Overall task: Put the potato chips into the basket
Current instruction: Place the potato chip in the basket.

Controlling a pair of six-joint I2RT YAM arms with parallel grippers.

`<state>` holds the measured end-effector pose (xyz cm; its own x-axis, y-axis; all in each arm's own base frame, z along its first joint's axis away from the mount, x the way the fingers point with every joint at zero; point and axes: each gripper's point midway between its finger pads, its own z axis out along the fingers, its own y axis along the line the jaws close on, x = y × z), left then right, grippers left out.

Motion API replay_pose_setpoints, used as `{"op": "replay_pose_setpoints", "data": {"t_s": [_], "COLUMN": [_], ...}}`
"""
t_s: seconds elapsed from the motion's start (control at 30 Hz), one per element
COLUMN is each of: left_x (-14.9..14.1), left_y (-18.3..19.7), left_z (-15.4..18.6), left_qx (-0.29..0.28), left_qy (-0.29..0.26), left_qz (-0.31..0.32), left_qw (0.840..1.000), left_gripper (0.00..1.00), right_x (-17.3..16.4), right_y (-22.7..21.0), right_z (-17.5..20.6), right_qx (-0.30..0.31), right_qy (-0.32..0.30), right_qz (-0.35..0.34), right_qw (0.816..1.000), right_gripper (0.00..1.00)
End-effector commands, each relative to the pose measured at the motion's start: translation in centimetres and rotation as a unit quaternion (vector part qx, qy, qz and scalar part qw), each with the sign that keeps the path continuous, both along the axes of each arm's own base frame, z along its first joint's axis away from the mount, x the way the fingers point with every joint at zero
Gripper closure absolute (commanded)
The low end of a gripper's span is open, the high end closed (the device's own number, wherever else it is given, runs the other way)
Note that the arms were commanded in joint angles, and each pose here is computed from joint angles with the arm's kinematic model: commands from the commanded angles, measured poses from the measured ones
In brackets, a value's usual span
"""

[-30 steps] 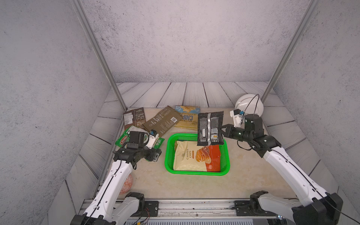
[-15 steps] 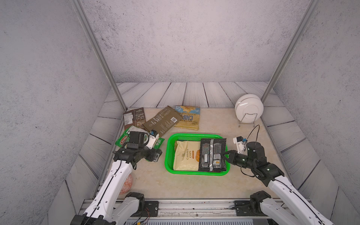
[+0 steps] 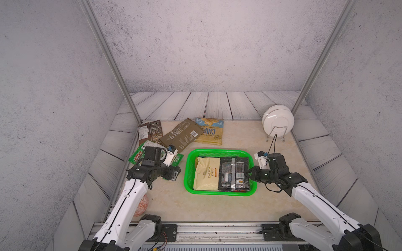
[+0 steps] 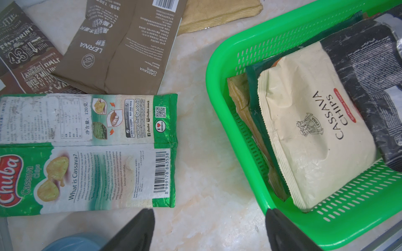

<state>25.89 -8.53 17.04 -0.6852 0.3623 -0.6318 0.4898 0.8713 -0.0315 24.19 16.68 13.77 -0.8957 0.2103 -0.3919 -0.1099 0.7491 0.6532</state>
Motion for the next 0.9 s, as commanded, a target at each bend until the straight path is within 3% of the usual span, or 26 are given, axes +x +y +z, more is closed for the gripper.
{"op": "replay_pose_setpoints", "data": {"t_s": [0.0,0.07,0.23,0.4,0.6,0.87], "left_x": [-0.3,-0.4,-0.4,-0.4,-0.3,0.0], "left_y": [0.1,0.1,0.1,0.1,0.1,0.7], "left_z": [-0.2,-0.2,-0.1,-0.1,-0.2,-0.1], "left_qx": [-0.003,-0.002,-0.004,-0.003,-0.002,0.01], "left_qy": [0.0,0.0,-0.002,-0.003,0.001,-0.005], "left_qz": [-0.002,-0.002,-0.003,-0.003,-0.002,0.014], "left_qw": [1.0,1.0,1.0,1.0,1.0,1.0], "left_gripper": [0.14,0.14,0.14,0.14,0.13,0.13], "right_x": [0.7,0.6,0.4,1.1,2.2,7.7], "right_y": [-1.1,-1.5,-3.1,-3.5,-1.5,1.9], "right_z": [-0.2,-0.4,0.9,3.8,4.3,7.4], "right_qx": [-0.05,-0.069,-0.116,-0.109,-0.059,-0.015], "right_qy": [-0.013,-0.006,-0.023,-0.084,-0.08,-0.093], "right_qz": [-0.004,-0.002,-0.013,-0.031,-0.015,0.005], "right_qw": [0.999,0.998,0.993,0.99,0.995,0.996], "right_gripper": [0.87,0.73,0.58,0.54,0.53,0.51]}}
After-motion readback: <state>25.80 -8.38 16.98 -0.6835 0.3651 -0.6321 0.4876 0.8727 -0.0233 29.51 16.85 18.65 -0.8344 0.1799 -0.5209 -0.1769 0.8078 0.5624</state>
